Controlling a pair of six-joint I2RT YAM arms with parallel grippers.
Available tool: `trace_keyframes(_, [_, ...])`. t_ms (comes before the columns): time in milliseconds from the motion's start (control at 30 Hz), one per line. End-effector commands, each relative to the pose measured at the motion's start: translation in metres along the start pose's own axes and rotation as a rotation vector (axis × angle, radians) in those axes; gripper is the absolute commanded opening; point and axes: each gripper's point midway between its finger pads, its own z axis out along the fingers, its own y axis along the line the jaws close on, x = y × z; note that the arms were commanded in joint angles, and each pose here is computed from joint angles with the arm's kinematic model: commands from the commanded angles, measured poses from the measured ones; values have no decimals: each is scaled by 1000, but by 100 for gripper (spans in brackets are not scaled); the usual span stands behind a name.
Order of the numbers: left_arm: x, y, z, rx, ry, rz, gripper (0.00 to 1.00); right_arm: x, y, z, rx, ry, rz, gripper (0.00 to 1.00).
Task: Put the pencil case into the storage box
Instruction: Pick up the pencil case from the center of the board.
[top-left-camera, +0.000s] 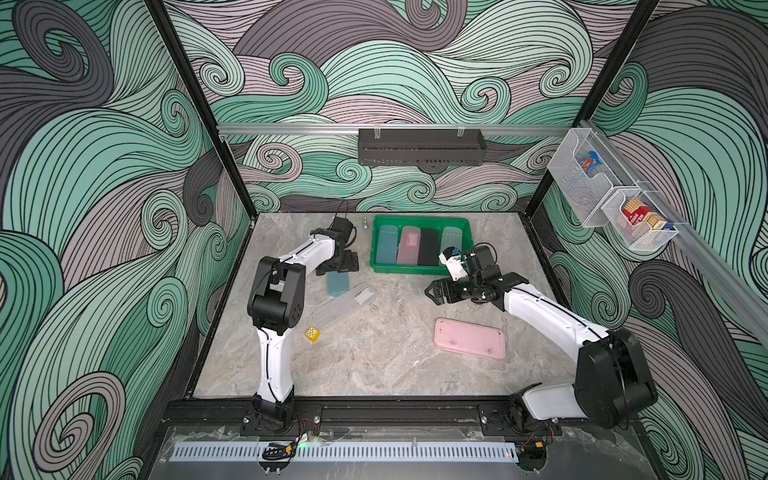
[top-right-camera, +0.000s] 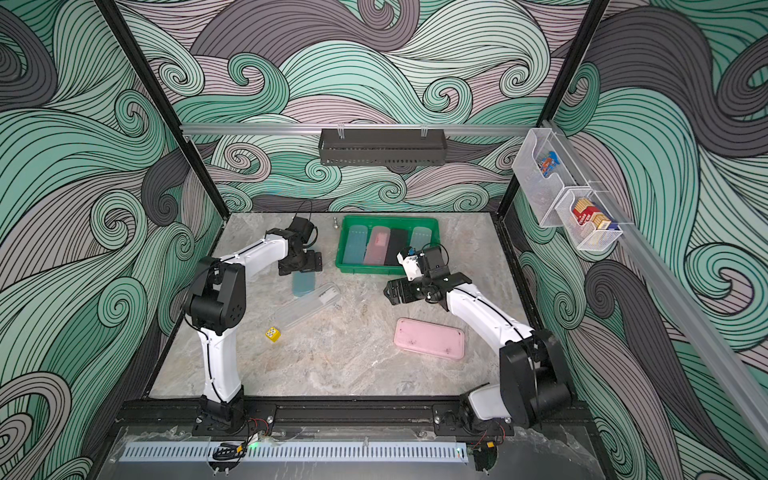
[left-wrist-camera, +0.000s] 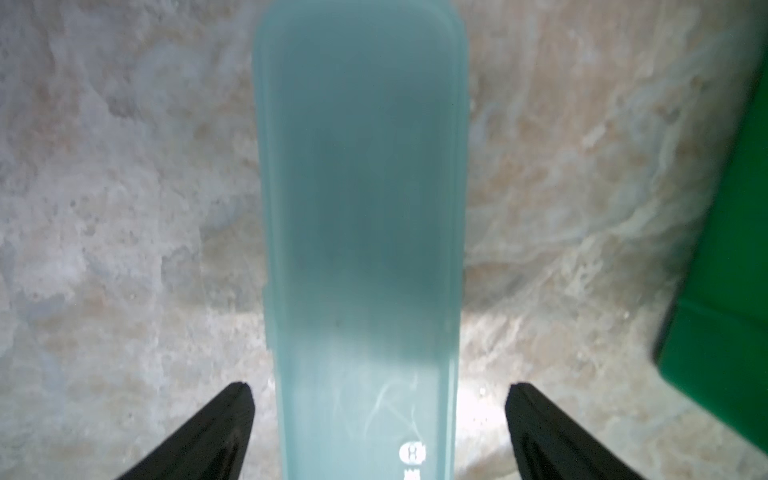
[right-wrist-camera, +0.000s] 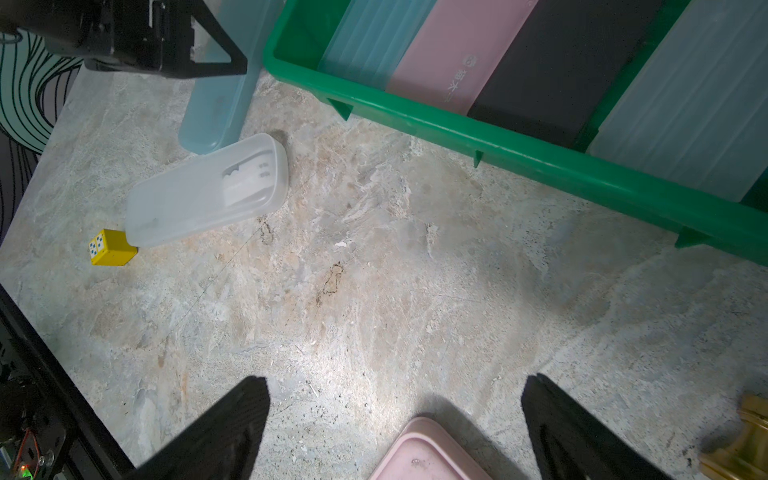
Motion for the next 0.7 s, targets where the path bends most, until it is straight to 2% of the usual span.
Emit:
trace_keyframes(0, [2,2,9,0,54,18,99,0,0,-1,6,-9,-19,99])
trace_keyframes(433, [5,5,43,-10,120,28,97,2,3,2,5,1,-31,99])
trace_keyframes(667, [15,5,52,-7,138,32,80,3,2,2,16,0,-38,99])
